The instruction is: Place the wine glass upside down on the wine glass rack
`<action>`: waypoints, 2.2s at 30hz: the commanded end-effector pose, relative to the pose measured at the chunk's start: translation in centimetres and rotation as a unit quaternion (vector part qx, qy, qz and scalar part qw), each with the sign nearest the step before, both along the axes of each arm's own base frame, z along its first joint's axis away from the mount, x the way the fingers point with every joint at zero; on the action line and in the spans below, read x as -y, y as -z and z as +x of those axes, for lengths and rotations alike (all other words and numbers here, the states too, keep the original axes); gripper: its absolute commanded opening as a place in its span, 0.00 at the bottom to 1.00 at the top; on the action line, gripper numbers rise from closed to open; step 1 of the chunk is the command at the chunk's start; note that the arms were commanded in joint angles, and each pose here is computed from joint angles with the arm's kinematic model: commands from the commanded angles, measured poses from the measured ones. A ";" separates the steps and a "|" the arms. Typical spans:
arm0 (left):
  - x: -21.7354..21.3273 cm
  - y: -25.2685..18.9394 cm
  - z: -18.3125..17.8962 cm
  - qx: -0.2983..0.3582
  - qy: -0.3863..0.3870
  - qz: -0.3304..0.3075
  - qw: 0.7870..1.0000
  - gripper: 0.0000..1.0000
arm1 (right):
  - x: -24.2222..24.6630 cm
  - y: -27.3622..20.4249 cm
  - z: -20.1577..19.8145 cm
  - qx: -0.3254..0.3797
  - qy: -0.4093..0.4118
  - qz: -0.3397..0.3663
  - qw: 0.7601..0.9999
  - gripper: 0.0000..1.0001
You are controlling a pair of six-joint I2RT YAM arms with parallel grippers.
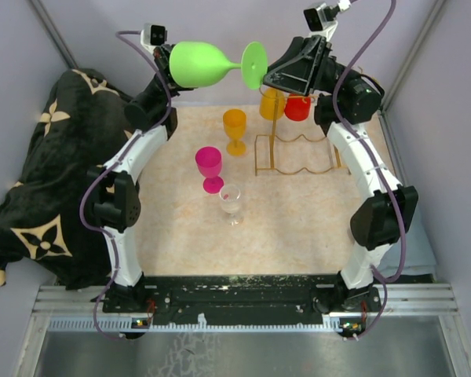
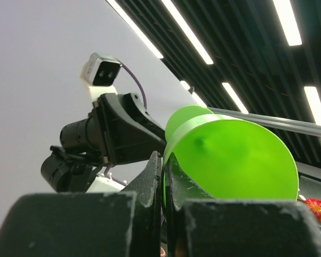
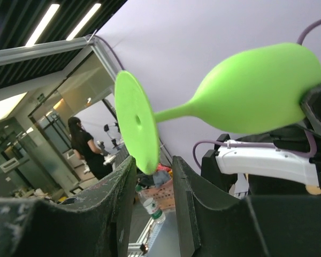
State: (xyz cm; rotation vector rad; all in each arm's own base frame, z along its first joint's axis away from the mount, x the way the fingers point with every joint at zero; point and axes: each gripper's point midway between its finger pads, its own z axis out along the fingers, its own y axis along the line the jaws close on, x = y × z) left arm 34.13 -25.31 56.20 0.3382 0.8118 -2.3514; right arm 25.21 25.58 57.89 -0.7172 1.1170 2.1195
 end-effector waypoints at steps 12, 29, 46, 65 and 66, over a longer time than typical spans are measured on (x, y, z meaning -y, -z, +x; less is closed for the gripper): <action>-2.1 -0.3 -5.0 0.029 0.098 -0.029 0.994 0.00 | -0.1 -2.7 -0.8 0.048 0.016 0.009 0.999 0.10; -3.1 0.8 -3.6 0.029 0.060 -0.029 0.997 0.52 | 0.9 -3.4 -0.7 0.053 0.040 0.015 0.998 0.00; -6.5 3.6 -0.3 -0.011 -0.026 -0.001 1.000 0.53 | 7.7 -3.5 6.1 0.031 0.194 0.001 0.980 0.00; -6.1 3.8 -0.4 -0.002 -0.039 0.017 0.999 0.51 | 13.7 1.4 19.8 -0.025 0.411 -0.096 0.906 0.00; -6.0 3.8 -0.4 -0.001 -0.040 0.019 0.999 0.51 | 14.1 1.8 20.5 -0.030 0.420 -0.102 0.901 0.00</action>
